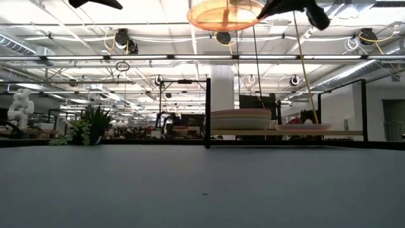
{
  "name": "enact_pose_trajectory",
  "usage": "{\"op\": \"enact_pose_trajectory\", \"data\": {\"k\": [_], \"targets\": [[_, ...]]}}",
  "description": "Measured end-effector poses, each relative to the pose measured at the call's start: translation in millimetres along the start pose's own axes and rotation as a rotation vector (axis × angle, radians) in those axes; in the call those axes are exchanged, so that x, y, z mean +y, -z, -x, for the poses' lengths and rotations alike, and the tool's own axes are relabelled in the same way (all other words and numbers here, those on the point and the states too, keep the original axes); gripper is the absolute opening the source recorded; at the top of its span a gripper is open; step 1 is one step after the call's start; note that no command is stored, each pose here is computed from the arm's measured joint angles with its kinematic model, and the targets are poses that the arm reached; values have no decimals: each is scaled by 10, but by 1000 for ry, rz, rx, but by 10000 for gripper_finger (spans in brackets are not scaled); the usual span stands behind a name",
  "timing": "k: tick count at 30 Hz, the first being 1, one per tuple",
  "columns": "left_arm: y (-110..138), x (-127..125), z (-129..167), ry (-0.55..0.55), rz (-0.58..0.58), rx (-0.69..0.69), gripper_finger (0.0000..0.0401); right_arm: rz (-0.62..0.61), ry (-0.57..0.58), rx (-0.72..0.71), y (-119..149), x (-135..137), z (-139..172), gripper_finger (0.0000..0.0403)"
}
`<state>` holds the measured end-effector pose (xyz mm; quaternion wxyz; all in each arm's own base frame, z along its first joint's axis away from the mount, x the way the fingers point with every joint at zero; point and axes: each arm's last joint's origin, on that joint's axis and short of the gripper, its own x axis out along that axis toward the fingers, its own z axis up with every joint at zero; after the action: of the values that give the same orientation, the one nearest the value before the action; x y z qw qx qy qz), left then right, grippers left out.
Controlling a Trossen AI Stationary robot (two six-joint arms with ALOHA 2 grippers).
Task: Place and stack plates onto a shelf
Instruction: Stack the light orange plate on top of the blue plate on the shelf
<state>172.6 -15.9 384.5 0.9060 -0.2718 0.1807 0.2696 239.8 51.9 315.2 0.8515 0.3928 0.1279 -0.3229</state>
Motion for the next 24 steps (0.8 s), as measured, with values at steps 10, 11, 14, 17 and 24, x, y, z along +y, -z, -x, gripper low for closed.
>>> {"op": "enact_pose_trajectory", "data": {"k": [10,11,14,17,24], "targets": [[37,33,11,15,-73,74,275,-186,161,9,-63,-275,200,0],[42,28,0,15,-74,78,275,-202,180,1,-68,-301,212,0],[59,4,-46,7,-81,91,275,-246,243,-19,-85,-396,264,0],[79,-24,-102,1,-80,108,275,-294,319,-51,-103,-508,324,0],[133,-93,-264,-35,-69,136,275,-421,435,-134,-144,-717,427,0]]}}
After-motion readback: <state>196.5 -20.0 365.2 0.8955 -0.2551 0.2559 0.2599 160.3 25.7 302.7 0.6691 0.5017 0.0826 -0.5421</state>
